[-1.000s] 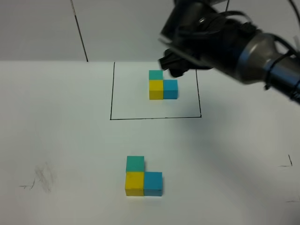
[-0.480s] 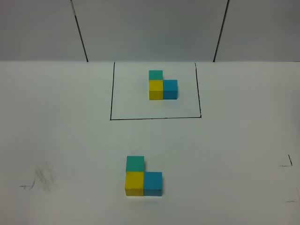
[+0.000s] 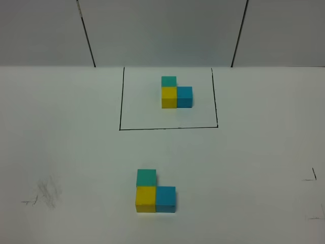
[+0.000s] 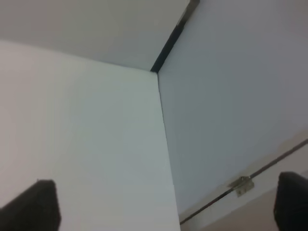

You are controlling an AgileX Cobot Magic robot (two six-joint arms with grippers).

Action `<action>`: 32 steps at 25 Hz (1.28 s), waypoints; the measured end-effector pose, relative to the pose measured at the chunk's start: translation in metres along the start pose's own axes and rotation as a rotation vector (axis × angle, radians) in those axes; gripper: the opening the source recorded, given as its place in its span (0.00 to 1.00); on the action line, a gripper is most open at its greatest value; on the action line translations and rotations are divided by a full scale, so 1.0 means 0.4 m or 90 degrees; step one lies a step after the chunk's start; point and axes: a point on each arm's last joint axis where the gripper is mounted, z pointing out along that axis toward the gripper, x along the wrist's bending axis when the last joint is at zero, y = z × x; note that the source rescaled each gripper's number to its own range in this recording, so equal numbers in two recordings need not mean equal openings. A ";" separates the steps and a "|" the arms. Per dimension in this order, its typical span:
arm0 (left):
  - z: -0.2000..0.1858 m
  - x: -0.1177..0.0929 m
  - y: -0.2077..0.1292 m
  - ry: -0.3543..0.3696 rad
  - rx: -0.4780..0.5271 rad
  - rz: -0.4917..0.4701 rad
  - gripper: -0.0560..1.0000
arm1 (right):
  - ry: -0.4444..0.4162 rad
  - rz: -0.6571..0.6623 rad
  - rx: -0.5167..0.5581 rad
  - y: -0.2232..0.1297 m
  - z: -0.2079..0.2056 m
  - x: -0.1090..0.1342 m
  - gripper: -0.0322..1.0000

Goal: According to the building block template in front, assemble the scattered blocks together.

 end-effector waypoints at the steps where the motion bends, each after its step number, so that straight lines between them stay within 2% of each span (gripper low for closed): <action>1: 0.000 0.000 0.000 0.000 0.000 0.000 0.15 | 0.006 0.005 -0.013 -0.028 -0.019 0.013 0.83; 3: 0.000 0.000 0.000 0.000 0.000 0.000 0.15 | 0.014 0.012 -0.045 -0.089 -0.060 0.038 0.82; 6: 0.000 0.000 0.000 0.000 0.000 0.000 0.15 | 0.062 0.002 -0.074 -0.171 -0.075 0.084 0.81; 10: 0.000 0.000 0.000 0.000 0.000 0.000 0.15 | 0.166 -0.022 -0.132 -0.241 -0.050 0.133 0.79; 13: 0.000 0.000 0.000 0.000 0.000 0.000 0.15 | 0.222 -0.025 -0.130 -0.273 -0.021 0.152 0.79; 15: 0.000 0.000 0.000 0.000 0.000 0.000 0.15 | 0.240 -0.025 -0.102 -0.296 0.008 0.166 0.79; 19: 0.000 0.000 0.000 0.000 0.000 0.000 0.15 | 0.257 -0.009 -0.055 -0.342 0.058 0.192 0.79; 26: 0.000 0.000 0.000 0.000 0.000 0.000 0.15 | 0.250 0.035 -0.002 -0.398 0.125 0.219 0.79; 32: 0.000 0.000 0.000 0.000 0.000 0.000 0.15 | 0.248 0.062 0.003 -0.400 0.127 0.219 0.79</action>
